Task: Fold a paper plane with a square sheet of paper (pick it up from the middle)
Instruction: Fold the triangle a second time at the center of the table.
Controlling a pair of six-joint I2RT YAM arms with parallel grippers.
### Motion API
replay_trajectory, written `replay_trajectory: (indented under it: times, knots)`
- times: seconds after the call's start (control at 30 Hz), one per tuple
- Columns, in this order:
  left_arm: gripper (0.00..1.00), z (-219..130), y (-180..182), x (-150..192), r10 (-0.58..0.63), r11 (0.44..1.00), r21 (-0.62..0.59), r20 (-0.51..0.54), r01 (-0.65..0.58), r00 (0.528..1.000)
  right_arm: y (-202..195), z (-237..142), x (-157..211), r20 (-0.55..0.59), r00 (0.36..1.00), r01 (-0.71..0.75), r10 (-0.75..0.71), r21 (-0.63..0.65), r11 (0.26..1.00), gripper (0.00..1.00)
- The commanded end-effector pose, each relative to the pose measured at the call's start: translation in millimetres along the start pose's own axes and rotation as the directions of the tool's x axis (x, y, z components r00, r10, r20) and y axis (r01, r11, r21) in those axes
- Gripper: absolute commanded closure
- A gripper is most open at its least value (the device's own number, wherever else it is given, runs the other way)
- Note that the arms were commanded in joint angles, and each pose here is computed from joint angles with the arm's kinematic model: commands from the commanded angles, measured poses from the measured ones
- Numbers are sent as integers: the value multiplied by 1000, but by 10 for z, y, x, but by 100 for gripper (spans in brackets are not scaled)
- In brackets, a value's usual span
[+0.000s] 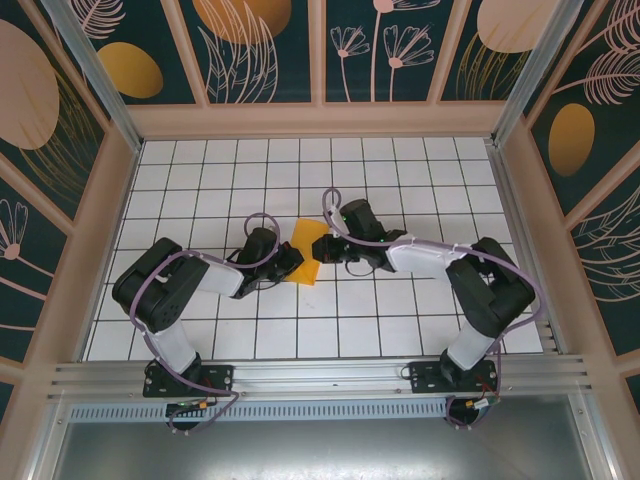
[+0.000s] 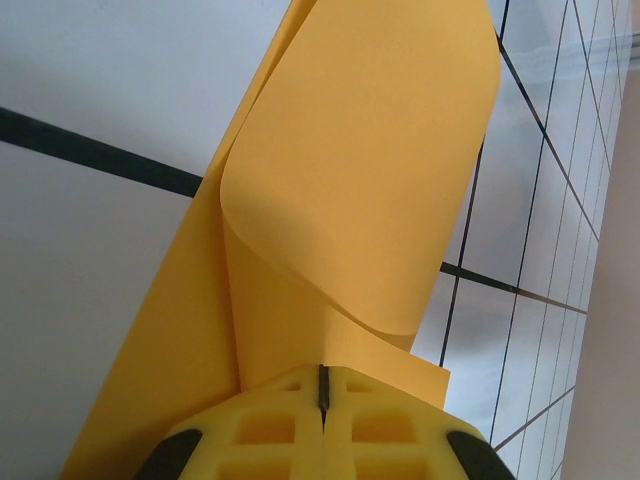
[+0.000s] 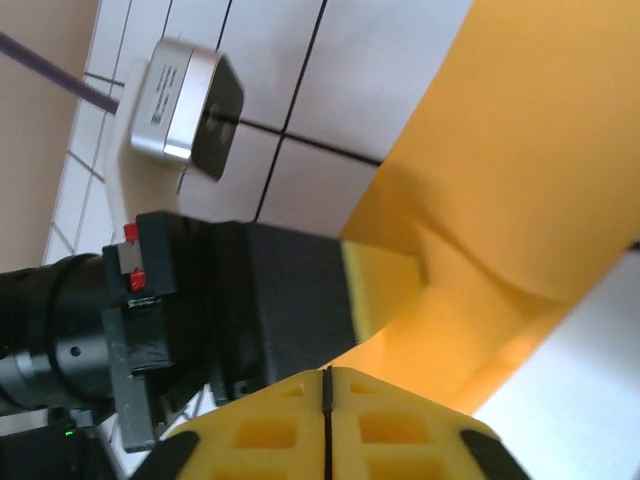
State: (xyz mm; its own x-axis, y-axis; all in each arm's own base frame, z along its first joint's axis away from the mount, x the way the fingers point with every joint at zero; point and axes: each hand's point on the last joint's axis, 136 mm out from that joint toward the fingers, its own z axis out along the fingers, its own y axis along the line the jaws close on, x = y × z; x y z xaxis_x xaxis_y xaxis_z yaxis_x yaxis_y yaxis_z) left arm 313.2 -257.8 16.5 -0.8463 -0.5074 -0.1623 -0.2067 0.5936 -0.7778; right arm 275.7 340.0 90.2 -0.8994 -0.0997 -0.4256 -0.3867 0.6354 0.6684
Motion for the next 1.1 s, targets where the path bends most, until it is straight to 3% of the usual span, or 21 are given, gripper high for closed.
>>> replay_trajectory:
  times: [0.0,0.2,0.47,1.07]
  knots:
    - [95,15,215,50,1,997,-73,-9,-1,1000,62,170,169,-74,996,-46,44,-23,999,96]
    - [95,28,202,35,2,997,-71,-11,-3,1000,52,378,348,-148,988,-52,51,3,999,98]
    - [95,26,196,40,5,998,-70,-12,-5,1000,-118,489,402,-165,983,-72,81,64,995,98]
    - [95,10,249,48,7,996,-90,-9,-8,1000,-466,447,692,-222,971,-56,94,172,984,96]
